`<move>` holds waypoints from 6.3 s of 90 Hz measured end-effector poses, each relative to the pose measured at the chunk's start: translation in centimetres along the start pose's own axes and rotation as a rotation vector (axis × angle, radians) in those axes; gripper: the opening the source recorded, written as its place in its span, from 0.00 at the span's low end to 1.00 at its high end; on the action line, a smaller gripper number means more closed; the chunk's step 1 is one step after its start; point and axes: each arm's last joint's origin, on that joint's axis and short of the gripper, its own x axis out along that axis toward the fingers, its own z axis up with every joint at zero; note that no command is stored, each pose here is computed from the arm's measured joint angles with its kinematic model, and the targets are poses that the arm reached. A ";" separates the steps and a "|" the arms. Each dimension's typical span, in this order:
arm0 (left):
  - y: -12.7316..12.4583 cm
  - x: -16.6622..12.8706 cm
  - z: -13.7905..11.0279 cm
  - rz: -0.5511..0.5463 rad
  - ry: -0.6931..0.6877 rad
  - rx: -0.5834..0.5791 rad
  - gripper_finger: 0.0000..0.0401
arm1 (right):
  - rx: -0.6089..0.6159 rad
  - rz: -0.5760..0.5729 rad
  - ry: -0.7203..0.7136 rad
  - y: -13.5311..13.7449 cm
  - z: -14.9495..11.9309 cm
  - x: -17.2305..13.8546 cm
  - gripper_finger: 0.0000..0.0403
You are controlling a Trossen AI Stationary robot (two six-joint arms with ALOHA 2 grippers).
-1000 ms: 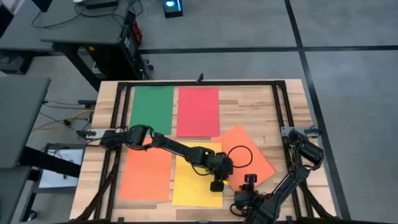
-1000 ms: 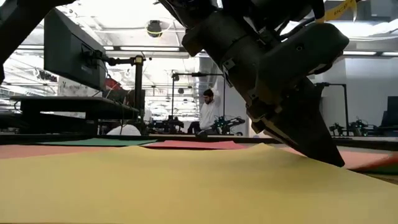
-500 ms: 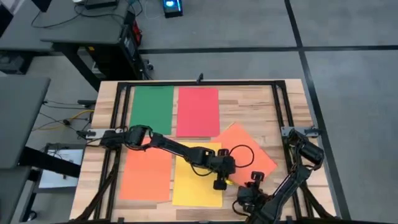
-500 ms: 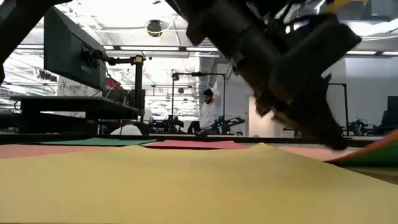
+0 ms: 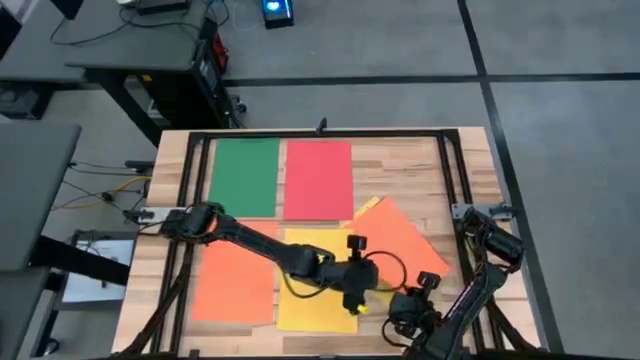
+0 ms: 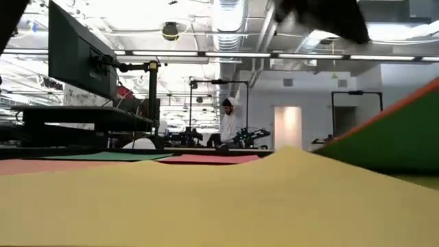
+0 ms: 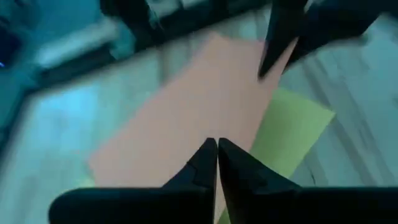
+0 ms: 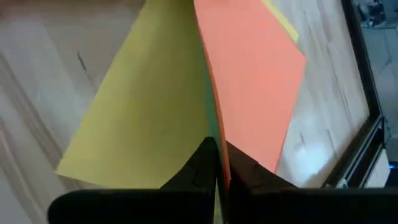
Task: Organize paper
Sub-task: Stack the orange paper on top of the orange paper
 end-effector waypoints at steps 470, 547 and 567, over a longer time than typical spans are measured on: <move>3.6 -3.8 -4.7 -0.254 -0.462 -0.232 0.42 | -0.267 0.497 -0.169 -13.2 11.5 -8.4 0.00; 4.0 -3.9 -4.3 -0.182 -0.490 -0.278 0.42 | -0.190 0.531 -0.195 -13.1 12.5 -8.2 0.00; 4.5 -3.5 -4.8 -0.151 -0.435 -0.333 0.42 | -0.184 0.529 -0.193 -13.2 12.6 -8.1 0.00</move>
